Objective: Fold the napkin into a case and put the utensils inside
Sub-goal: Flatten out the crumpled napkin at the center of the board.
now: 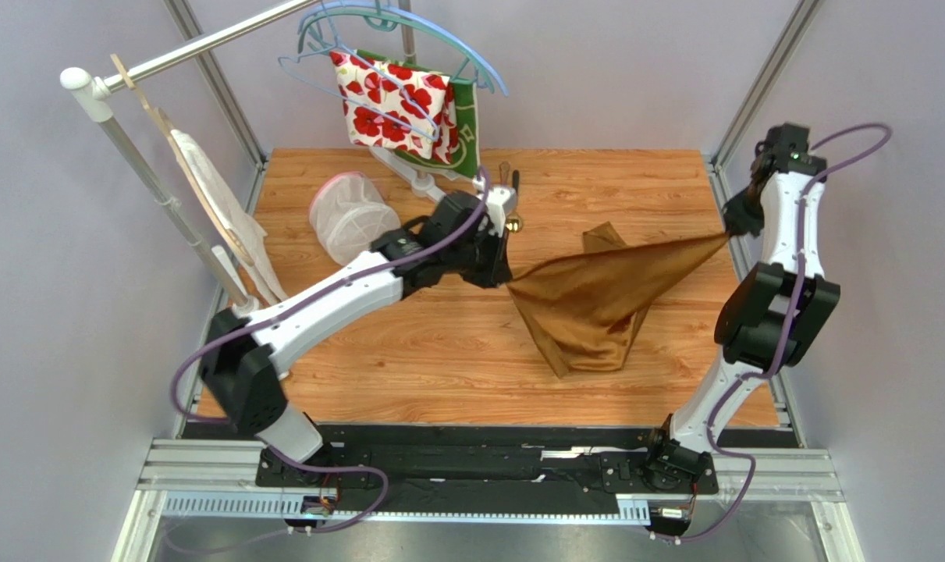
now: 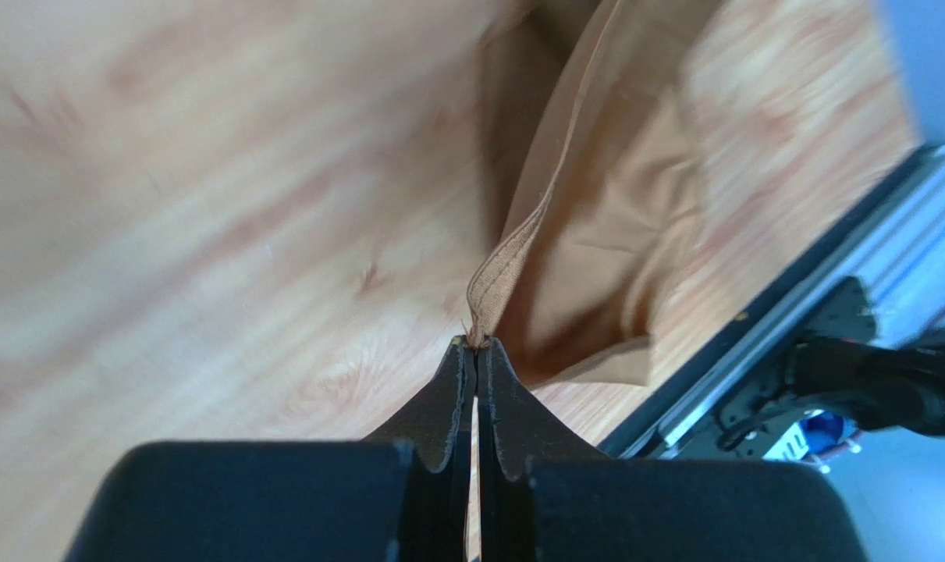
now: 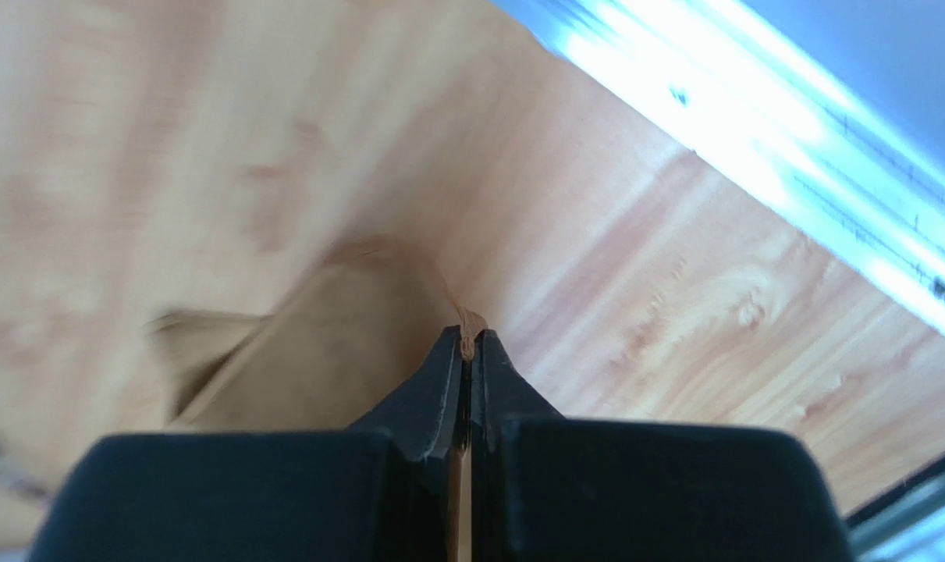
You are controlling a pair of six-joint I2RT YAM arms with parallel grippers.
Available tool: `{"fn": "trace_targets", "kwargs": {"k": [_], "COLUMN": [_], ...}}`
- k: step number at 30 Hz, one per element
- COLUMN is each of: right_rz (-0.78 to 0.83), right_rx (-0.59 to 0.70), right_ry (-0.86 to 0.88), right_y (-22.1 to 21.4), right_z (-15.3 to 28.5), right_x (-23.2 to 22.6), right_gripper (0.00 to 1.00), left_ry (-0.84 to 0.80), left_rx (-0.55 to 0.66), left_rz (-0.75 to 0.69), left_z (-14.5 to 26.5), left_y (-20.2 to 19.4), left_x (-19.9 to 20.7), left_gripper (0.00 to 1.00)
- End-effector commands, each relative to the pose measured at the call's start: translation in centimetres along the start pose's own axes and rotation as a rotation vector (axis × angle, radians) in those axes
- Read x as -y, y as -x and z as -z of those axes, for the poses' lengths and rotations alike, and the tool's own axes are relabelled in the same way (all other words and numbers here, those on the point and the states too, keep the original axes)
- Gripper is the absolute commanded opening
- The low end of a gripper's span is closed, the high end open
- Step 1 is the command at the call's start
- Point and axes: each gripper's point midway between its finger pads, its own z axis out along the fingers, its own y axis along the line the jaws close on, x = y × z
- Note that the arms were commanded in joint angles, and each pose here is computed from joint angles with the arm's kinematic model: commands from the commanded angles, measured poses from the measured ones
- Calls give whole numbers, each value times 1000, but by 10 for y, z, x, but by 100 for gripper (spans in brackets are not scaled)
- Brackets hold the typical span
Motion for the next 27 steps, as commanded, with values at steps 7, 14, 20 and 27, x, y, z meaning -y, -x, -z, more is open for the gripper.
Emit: {"fn": "trace_targets", "kwargs": {"k": [7, 14, 20, 27], "right_rz": [68, 73, 79, 70], "right_rx": [510, 597, 526, 381], "right_ry": [674, 1259, 1523, 1670], "right_y": [74, 48, 19, -2], "right_z": [292, 414, 451, 462], "right_x": [-54, -131, -217, -274], "right_gripper": [0, 0, 0, 0], "left_ry": [-143, -22, 284, 360], "left_rx": [583, 826, 911, 957], "left_rz": [-548, -644, -600, -678], "left_z": [240, 338, 381, 412], "left_y": [100, 107, 131, 159], "left_x": [65, 53, 10, 15], "left_gripper": [0, 0, 0, 0]}}
